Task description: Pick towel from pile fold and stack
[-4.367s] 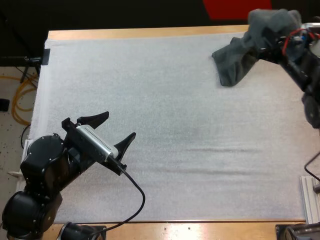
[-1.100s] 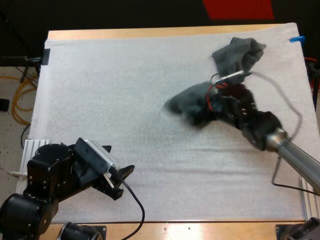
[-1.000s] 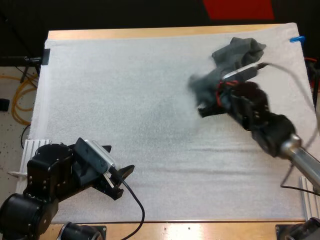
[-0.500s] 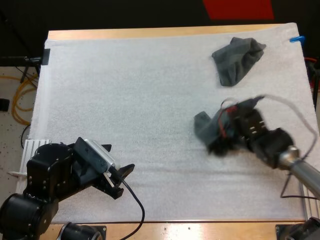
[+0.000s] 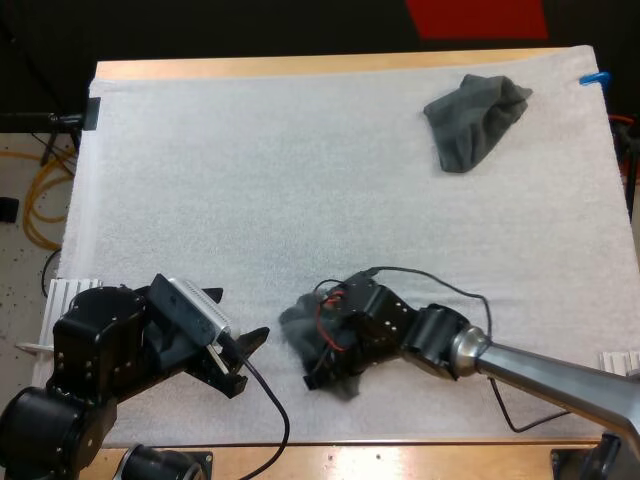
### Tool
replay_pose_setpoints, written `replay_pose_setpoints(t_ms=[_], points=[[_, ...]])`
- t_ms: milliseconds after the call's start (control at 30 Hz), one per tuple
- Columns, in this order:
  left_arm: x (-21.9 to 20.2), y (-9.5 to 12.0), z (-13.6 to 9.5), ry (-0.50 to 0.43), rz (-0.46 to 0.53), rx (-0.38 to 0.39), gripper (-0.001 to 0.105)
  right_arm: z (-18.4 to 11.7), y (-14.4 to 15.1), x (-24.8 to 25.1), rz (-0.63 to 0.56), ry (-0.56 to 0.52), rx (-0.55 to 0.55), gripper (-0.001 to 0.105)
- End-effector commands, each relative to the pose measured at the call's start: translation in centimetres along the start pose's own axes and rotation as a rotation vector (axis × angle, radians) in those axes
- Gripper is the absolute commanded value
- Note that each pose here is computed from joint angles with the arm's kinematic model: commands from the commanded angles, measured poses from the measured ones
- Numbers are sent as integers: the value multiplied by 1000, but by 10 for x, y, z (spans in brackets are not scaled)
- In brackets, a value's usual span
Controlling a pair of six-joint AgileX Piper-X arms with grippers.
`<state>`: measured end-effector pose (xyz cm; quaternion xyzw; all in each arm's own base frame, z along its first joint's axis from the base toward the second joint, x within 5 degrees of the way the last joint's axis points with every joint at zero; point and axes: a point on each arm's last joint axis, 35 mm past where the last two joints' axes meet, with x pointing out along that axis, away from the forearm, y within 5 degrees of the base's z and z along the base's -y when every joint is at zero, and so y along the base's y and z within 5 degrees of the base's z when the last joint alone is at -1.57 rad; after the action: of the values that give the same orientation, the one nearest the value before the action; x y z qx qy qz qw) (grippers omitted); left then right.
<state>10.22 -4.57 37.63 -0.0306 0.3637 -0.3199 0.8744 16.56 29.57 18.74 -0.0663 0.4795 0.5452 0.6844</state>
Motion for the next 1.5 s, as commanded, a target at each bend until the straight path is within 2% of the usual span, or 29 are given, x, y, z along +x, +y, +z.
replay_pose_setpoints(t_ms=[0, 133, 233, 300, 367, 400, 433, 533, 600, 700, 900, 1000, 1267, 1333, 1467], points=[[0, -1, 1, -8, -10, 0, 71, 7, 4, -2, 47, -15, -6, 0], [0, -1, 1, -8, -10, 0, 71, 9, 6, -4, 88, -17, -8, 5], [0, -1, 1, -8, -10, 0, 71, 9, 7, -5, 125, -11, -10, 28], [0, -1, 1, -8, -10, 0, 71, 9, 9, -5, 185, 1, -11, 56], [0, -1, 1, -8, -10, 0, 71, 9, 11, -7, 214, 3, -14, 75], [0, -1, 1, -8, -10, 0, 71, 10, 12, -9, 211, 1, -16, 78], [0, -1, 1, -8, -10, 0, 71, 10, 12, -10, 199, -2, -16, 77], [0, -1, 1, -8, -10, 0, 71, 9, 9, -16, 47, -18, -35, 70], [0, -1, 1, -8, -10, 0, 71, 6, 5, -21, -94, -4, -82, 64], [0, -1, 1, -8, -10, 0, 71, 2, -8, -26, -207, 38, -77, 60], [0, -1, 0, 0, -10, -4, 71, -8, -48, -25, -269, 106, 41, 60], [0, -1, -2, 11, -10, -8, 71, -10, -65, -20, -277, 107, 42, 60], [0, -1, -3, 19, -10, -12, 71, -23, -77, 1, -143, 183, 99, 58], [0, -1, -3, 19, -10, -12, 71, -24, -78, 2, -147, 189, 102, 52], [0, -1, -3, 19, -10, -12, 71, -23, -78, 0, -165, 194, 101, 20]])
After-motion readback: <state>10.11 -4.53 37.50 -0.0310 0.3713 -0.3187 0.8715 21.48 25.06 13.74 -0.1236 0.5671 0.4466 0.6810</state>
